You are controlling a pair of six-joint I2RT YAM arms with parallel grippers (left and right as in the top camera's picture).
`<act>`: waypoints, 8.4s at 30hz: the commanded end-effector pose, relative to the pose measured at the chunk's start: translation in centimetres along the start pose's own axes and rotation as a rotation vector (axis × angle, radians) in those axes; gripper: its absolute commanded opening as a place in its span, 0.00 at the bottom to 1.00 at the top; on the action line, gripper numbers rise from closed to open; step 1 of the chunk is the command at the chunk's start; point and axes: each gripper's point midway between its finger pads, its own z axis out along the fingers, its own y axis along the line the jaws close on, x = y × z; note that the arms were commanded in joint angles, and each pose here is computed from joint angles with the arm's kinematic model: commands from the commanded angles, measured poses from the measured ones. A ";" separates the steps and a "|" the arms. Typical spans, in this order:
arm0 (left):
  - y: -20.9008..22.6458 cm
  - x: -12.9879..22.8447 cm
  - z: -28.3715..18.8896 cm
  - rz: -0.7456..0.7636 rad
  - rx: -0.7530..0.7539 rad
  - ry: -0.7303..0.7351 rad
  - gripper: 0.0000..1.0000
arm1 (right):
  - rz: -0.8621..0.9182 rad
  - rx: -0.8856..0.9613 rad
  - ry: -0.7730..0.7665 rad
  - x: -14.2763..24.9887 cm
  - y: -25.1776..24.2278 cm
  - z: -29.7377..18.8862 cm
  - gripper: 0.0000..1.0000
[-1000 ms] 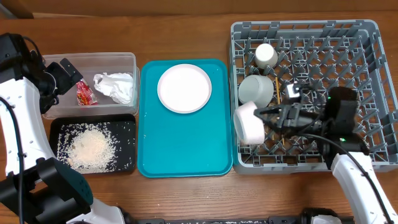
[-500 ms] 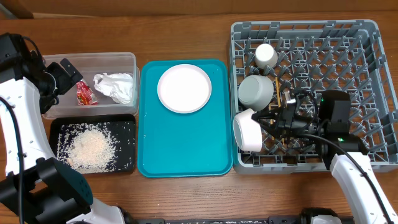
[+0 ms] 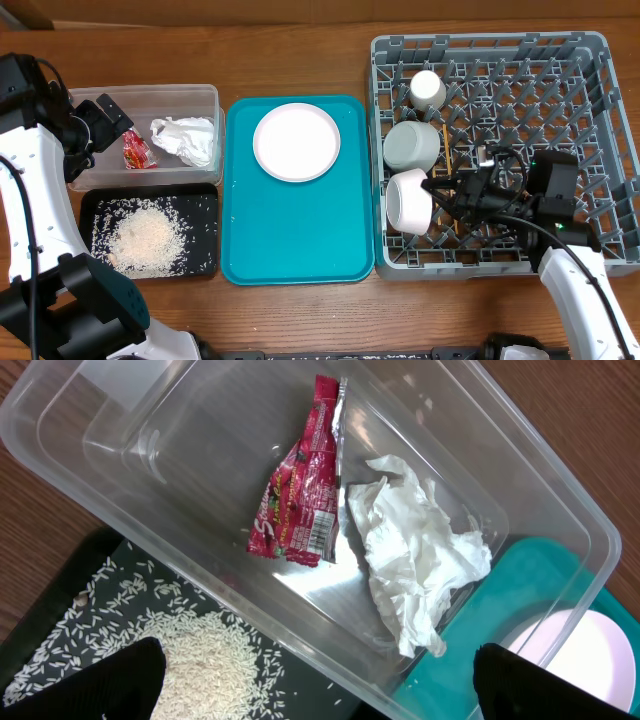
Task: Sort waste into correct bins and load items into the dishwasher
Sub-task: 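Set the pink bowl in the rack below the white bowl, then withdraw the right gripper and reach to the white plate, then grasp the white plate edge with the right gripper, then lift the plate and carry it over the rack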
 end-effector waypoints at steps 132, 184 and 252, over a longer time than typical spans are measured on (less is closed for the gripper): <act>-0.2 -0.1 -1.0 0.028 0.003 -0.025 1.00 | -0.570 0.335 0.692 12.7 -4.1 27.4 0.16; -0.2 -0.1 -1.0 0.028 0.003 -0.025 1.00 | -0.992 0.980 0.147 -1.9 -4.4 23.8 0.36; -0.2 -0.1 -1.0 0.028 0.003 -0.025 1.00 | -0.819 1.926 -0.903 -15.3 12.9 -14.4 0.04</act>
